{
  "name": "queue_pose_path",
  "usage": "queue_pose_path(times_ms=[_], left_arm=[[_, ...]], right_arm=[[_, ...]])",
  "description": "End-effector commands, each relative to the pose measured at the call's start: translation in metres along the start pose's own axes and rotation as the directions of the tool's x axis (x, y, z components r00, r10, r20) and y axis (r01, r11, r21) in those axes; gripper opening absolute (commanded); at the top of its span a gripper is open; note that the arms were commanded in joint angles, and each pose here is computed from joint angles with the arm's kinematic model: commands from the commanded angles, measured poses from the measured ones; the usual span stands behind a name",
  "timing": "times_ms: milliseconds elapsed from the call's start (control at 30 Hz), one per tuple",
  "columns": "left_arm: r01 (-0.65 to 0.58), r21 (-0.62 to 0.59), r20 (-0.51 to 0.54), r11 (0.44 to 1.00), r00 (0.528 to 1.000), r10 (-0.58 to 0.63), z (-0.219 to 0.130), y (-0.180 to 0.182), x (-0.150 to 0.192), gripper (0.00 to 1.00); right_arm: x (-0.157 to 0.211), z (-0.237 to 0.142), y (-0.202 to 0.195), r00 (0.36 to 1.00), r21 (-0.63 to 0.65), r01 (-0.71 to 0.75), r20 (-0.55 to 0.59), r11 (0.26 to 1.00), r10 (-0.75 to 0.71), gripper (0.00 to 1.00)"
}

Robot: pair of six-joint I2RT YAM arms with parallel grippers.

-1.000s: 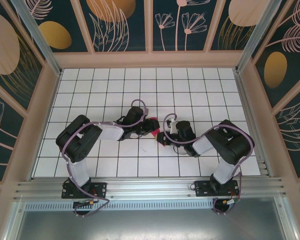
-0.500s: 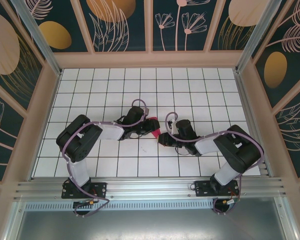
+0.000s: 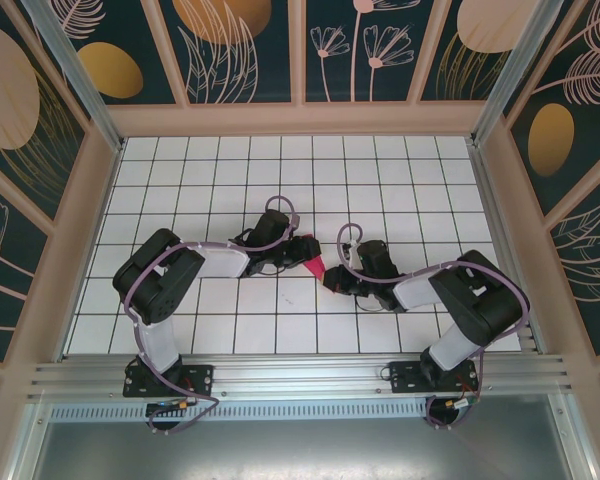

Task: Fold a paper plane with a square sheet of paper (pick it up from the middle)
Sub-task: Fold the wing for the fifth time at the center of the table.

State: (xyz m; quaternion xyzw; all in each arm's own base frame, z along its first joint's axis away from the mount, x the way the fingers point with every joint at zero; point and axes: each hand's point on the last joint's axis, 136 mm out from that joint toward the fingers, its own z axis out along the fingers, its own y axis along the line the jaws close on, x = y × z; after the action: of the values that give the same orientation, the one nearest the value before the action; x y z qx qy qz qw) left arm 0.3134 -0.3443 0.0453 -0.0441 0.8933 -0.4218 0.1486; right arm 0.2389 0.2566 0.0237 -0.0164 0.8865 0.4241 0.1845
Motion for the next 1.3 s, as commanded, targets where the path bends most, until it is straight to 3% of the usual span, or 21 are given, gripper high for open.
queue_pose_path(times_ms=[0, 233, 467, 867, 1067, 1267], left_arm=[[-0.010, -0.030, -0.032, 1.000, 0.999, 0.009, 0.007, 0.009, 0.005, 0.45], [-0.003, -0.051, -0.052, 0.999, 0.999, 0.001, 0.014, 0.018, 0.008, 0.44], [-0.005, -0.058, -0.057, 0.998, 0.998, 0.001, 0.016, 0.019, 0.008, 0.44], [-0.016, -0.068, -0.062, 0.998, 0.998, 0.011, 0.016, 0.019, 0.008, 0.44], [-0.020, -0.062, -0.060, 0.998, 0.998, 0.016, 0.016, 0.016, 0.006, 0.44], [-0.068, 0.044, -0.023, 0.997, 0.997, 0.069, -0.001, -0.023, -0.005, 0.52]], right_arm=[[0.007, -0.002, -0.004, 0.999, -0.004, -0.026, -0.026, 1.000, 0.026, 0.13], [-0.001, -0.007, 0.006, 1.000, -0.002, -0.009, -0.024, 1.000, 0.009, 0.21], [-0.005, -0.014, -0.007, 0.998, 0.110, 0.065, -0.023, 0.992, -0.063, 0.28], [0.000, -0.007, -0.009, 0.998, 0.040, 0.012, -0.057, 0.999, -0.009, 0.04], [0.009, -0.006, -0.009, 0.996, 0.010, -0.040, -0.076, 0.999, 0.041, 0.01], [0.002, -0.010, -0.003, 0.994, -0.048, -0.094, -0.053, 0.994, 0.092, 0.00]])
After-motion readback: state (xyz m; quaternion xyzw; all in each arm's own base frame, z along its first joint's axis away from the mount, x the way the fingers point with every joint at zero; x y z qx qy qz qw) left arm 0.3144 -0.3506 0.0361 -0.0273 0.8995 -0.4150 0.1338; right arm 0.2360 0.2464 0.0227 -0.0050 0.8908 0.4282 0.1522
